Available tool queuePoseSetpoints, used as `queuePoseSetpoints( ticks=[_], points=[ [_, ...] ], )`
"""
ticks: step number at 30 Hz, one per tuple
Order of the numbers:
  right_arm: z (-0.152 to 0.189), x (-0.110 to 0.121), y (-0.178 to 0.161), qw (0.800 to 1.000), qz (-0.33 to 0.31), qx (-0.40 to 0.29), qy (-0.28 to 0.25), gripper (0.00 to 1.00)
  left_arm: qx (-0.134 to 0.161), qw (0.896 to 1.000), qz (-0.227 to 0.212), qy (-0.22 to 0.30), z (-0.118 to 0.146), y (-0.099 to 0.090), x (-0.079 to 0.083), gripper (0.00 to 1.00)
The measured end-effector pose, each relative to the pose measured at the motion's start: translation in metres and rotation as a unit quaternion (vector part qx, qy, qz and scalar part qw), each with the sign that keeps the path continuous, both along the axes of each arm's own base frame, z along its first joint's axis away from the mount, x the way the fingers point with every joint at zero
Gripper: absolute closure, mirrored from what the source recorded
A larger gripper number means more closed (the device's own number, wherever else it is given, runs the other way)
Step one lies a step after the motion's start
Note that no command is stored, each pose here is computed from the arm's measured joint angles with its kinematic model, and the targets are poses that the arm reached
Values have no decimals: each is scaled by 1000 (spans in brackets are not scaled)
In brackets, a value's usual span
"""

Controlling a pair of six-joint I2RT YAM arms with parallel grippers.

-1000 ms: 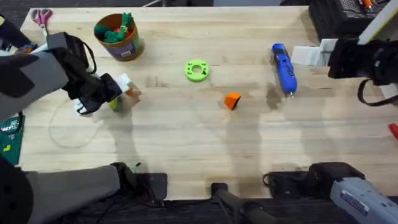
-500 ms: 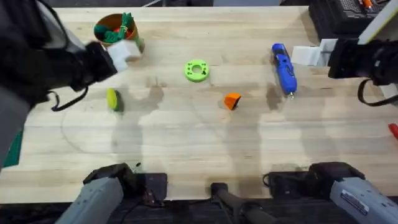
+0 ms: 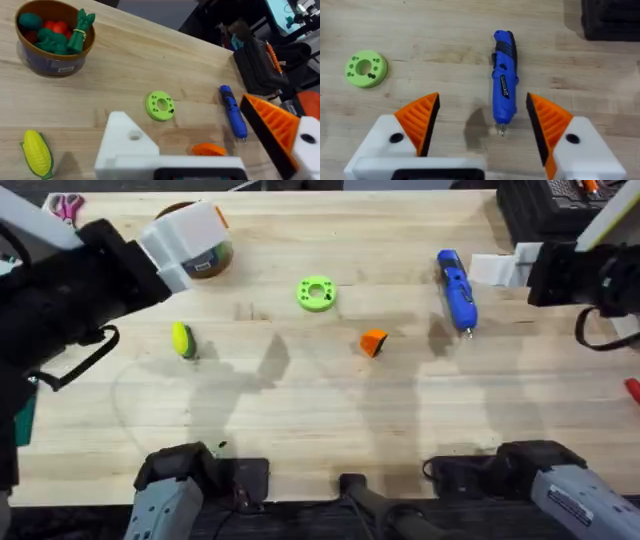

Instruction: Pick up the gripper from the table and insert it into the empty holder that is missing its gripper. Then pick up a screw, insert it into the mounting hole, and use the screwdriver to tighten it. Finally, clean up the table by picking up the vegetable and placing it into the bucket.

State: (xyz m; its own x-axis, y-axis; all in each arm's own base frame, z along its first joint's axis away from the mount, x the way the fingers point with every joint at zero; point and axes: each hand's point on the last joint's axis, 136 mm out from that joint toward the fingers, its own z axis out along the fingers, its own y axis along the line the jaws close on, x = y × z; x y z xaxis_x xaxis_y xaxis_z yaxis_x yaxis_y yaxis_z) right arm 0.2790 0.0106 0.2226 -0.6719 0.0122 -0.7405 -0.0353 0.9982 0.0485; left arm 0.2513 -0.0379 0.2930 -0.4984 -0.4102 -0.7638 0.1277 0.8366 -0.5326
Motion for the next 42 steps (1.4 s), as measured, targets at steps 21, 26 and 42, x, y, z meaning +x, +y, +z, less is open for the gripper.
queuePoseSetpoints(
  ticks=[21, 26, 42],
  points=[
    [0, 0, 0, 1000, 0, 0, 0, 8, 91, 982, -15, -164, -116, -4, -18, 15],
    [0, 0, 0, 1000, 0, 0, 0, 8, 97, 977, -22, -188, -132, -8, -20, 15],
    [-1, -1, 0, 1000, 0, 0, 3, 7, 166, 949, -101, -249, -129, -37, -26, 15]
  ],
)
